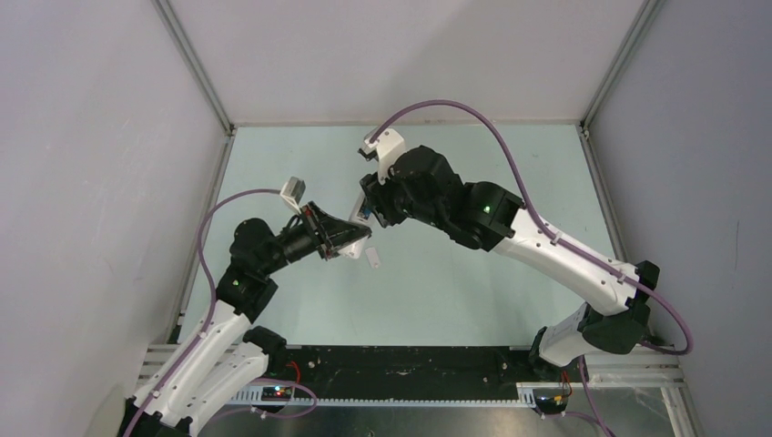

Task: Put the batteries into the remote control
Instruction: Load the battery into the remote control.

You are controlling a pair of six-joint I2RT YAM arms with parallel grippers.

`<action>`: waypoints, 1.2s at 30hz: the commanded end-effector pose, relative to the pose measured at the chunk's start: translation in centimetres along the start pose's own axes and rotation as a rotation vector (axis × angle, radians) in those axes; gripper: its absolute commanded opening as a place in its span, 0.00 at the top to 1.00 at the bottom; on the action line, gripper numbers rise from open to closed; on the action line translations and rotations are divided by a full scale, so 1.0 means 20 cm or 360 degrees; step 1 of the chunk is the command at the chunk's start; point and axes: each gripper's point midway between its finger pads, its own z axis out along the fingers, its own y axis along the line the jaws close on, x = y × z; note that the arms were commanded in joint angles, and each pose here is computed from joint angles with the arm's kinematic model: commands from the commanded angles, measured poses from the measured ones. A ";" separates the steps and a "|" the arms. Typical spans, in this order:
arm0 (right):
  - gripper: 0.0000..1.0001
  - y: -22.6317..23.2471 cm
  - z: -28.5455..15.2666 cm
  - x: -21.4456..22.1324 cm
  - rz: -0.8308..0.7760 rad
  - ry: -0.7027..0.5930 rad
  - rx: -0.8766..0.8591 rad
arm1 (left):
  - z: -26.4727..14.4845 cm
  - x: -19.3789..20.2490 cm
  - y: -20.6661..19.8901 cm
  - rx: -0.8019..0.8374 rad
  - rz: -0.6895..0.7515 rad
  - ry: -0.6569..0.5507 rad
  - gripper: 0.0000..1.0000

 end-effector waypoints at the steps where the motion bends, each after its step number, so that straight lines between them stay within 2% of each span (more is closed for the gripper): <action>1: 0.54 -0.01 -0.03 -0.09 -0.0022 -0.0066 -0.0013 | -0.01 0.02 -0.02 0.0045 0.0023 0.0022 1.00; 5: 0.49 -0.02 -0.06 -0.13 0.0006 -0.0117 -0.0015 | -0.01 0.02 -0.01 0.0034 0.0020 0.0026 1.00; 9: 0.48 -0.03 -0.08 -0.17 0.0024 -0.0154 -0.0035 | -0.01 0.03 0.01 0.0020 0.0016 0.0031 1.00; 20: 0.64 0.02 -0.05 -0.15 0.0056 -0.0125 -0.0167 | -0.01 0.03 0.02 0.0010 0.0018 0.0024 1.00; 29: 0.68 0.01 0.00 -0.12 0.0093 -0.0080 -0.0192 | -0.02 0.03 0.02 0.0011 0.0020 0.0023 1.00; 36: 0.67 0.01 0.02 -0.12 0.0112 -0.0081 -0.0201 | -0.02 0.03 0.02 0.0010 0.0028 0.0026 1.00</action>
